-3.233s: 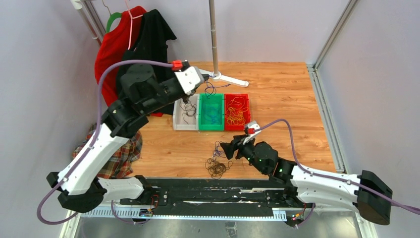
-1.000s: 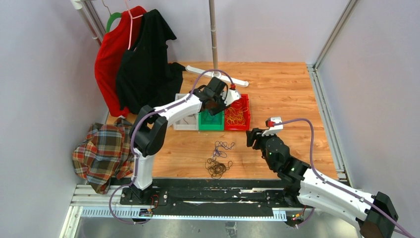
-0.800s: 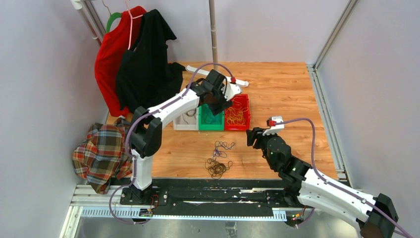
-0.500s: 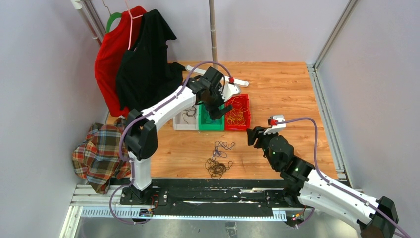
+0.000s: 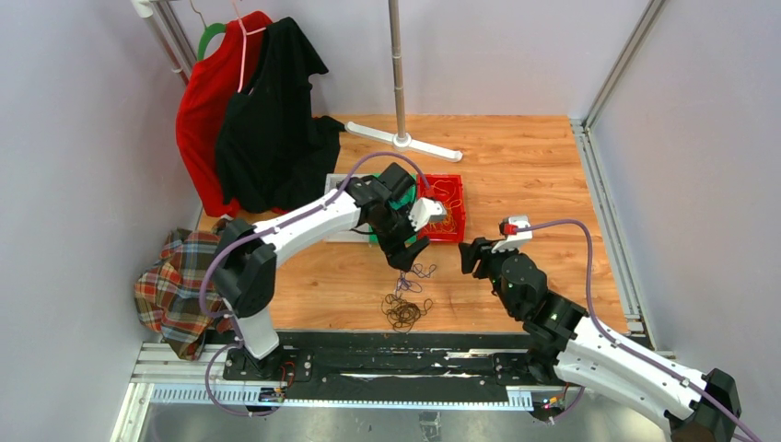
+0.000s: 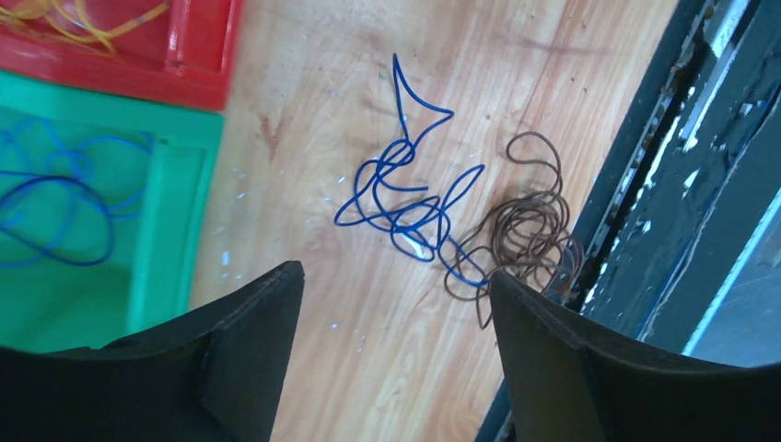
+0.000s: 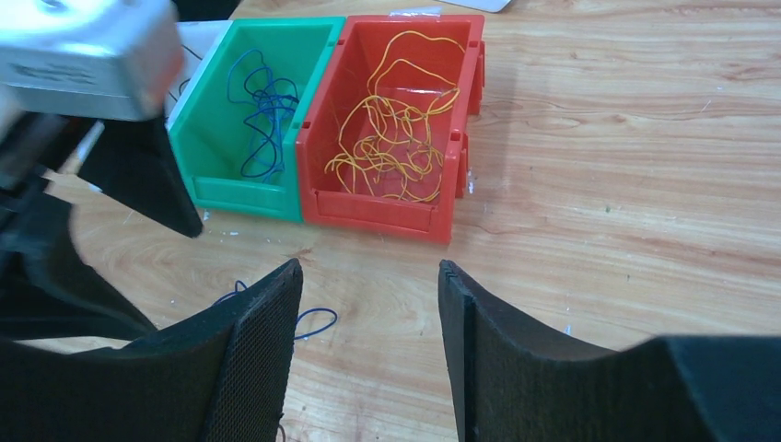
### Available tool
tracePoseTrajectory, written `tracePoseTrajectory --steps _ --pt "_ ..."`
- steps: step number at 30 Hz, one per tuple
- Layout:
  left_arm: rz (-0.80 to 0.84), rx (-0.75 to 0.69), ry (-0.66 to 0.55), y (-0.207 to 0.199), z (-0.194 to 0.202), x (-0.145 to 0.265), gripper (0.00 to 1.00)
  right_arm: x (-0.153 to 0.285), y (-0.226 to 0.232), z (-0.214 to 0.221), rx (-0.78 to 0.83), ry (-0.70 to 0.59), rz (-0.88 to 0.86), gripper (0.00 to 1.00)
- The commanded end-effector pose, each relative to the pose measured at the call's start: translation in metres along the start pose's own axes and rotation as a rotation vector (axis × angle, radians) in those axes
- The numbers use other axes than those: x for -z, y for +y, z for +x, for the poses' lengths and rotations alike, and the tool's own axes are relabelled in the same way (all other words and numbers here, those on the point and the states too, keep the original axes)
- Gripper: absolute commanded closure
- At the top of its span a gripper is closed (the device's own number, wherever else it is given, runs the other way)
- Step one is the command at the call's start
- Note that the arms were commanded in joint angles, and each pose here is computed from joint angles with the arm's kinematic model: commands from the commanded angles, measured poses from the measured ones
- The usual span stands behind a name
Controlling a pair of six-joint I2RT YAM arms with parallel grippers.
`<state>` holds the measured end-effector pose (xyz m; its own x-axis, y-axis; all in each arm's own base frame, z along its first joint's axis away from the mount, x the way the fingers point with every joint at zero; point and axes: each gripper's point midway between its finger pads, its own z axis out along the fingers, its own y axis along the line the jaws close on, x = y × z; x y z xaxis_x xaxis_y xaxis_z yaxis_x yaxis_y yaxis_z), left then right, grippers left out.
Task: Untangle the cables
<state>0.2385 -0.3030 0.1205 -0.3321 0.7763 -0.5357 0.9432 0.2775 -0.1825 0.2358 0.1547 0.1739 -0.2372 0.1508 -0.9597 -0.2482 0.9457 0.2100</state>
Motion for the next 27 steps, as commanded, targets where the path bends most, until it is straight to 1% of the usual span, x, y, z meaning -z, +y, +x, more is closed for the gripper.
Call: tracePoseTrajectory --steps 1,6,9,13,15,17,19,21,23,25,27 --pt "0.023 0.183 -0.033 0.0 -0.009 -0.028 0.24 0.001 -0.007 0.008 -0.011 0.024 0.02 0.44" --pt "0.043 0.305 -0.016 -0.007 0.01 -0.045 0.32 0.002 -0.008 0.007 -0.001 0.023 0.024 0.44" --pt "0.038 0.333 -0.015 -0.007 0.019 -0.054 0.42 0.001 -0.008 0.009 0.002 0.028 0.024 0.44" --pt "0.044 0.355 -0.03 -0.006 0.02 -0.062 0.6 0.0 -0.007 0.012 0.0 0.035 0.023 0.44" --pt "0.046 0.354 -0.047 -0.006 0.016 -0.061 0.72 -0.001 -0.006 0.012 0.0 0.036 0.021 0.44" --pt "0.038 0.344 -0.06 -0.005 0.012 -0.058 0.88 -0.001 -0.005 0.012 -0.001 0.036 0.016 0.44" --pt "0.023 0.325 -0.085 -0.003 0.006 -0.051 0.96 -0.001 -0.004 0.012 -0.001 0.039 0.009 0.44" --pt "0.014 0.306 -0.11 -0.003 0.0 -0.045 0.99 -0.002 -0.002 0.013 -0.002 0.04 -0.001 0.44" --pt "0.013 0.293 -0.122 -0.004 -0.006 -0.038 0.99 -0.003 0.004 0.013 -0.006 0.039 -0.027 0.44" --pt "0.025 0.266 -0.126 -0.008 -0.013 -0.026 0.99 -0.003 0.019 0.01 -0.007 0.035 -0.106 0.43" --pt "0.042 0.226 -0.123 -0.015 -0.021 -0.008 0.99 -0.001 0.041 0.006 -0.008 0.028 -0.221 0.38"
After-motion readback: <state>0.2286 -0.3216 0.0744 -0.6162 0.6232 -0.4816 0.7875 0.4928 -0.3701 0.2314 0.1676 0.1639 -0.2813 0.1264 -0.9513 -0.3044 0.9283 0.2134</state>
